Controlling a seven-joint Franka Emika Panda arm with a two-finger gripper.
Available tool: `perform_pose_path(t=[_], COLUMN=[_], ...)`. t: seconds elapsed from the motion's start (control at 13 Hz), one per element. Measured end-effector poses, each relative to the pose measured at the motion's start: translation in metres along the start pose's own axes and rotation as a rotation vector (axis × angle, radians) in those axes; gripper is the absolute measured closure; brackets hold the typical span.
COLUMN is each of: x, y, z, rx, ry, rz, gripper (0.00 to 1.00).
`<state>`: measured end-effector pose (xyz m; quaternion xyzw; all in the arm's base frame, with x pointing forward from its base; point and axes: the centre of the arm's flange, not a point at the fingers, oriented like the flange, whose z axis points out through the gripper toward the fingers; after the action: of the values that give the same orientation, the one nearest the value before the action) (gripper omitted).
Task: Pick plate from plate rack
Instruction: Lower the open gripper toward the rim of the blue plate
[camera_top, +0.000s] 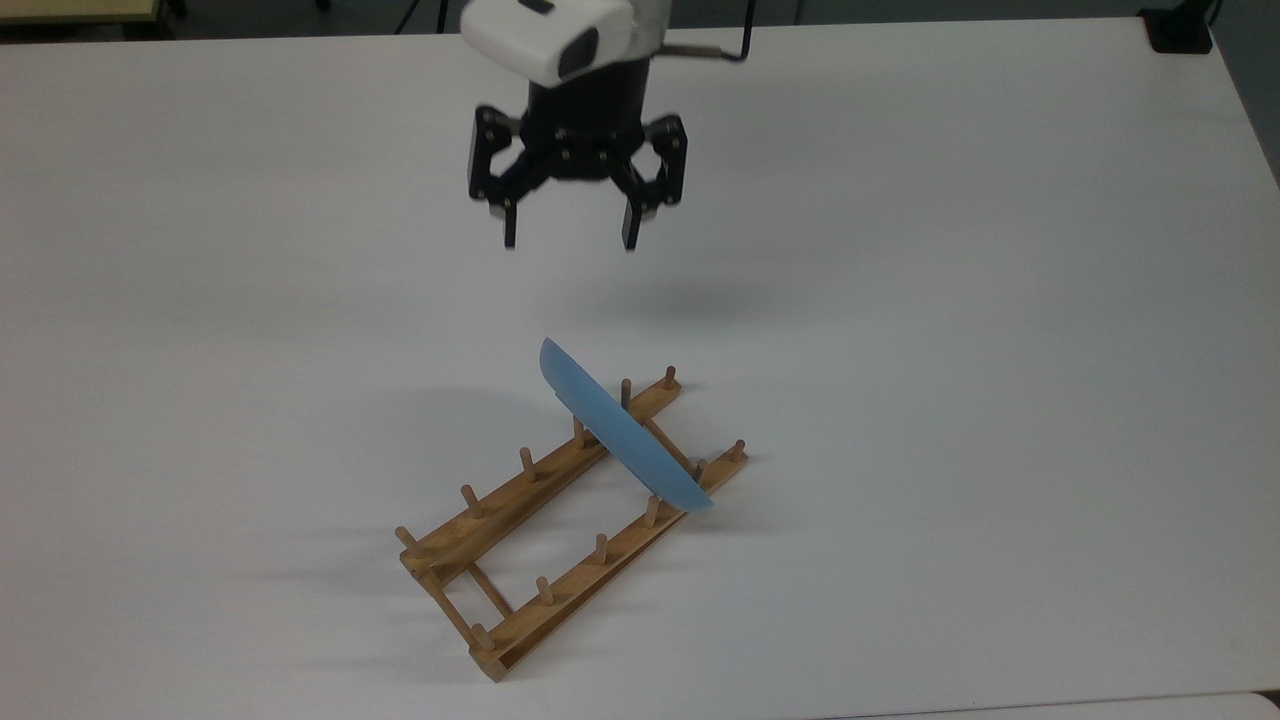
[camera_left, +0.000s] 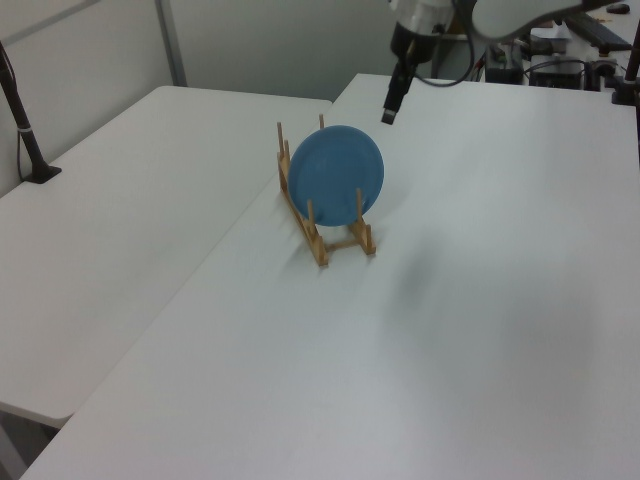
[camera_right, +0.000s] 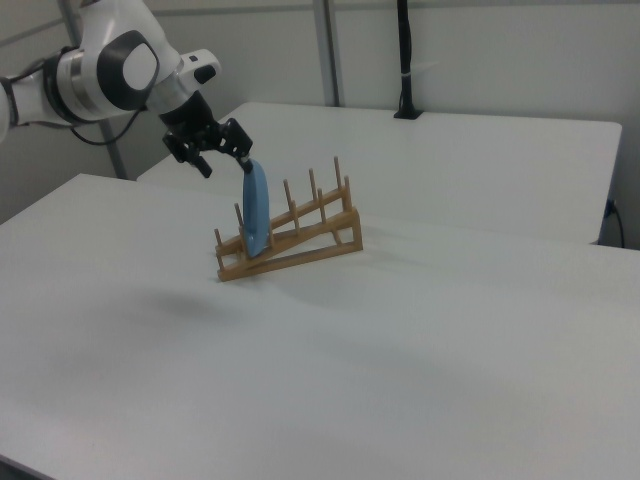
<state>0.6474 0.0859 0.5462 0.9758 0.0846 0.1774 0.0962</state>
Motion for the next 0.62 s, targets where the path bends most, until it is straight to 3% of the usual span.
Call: perform_pose_path(t=[0.31, 0.46, 0.62], x=[0.012, 0.014, 0.015], y=[0.0, -0.005, -0.018], z=[0.004, 0.016, 0.044], rx=[-0.097, -0.137, -0.183], ry=[0.088, 0.094, 0.09], rz=[-0.075, -0.099, -0.097], gripper=[0.15, 0.33, 0.43])
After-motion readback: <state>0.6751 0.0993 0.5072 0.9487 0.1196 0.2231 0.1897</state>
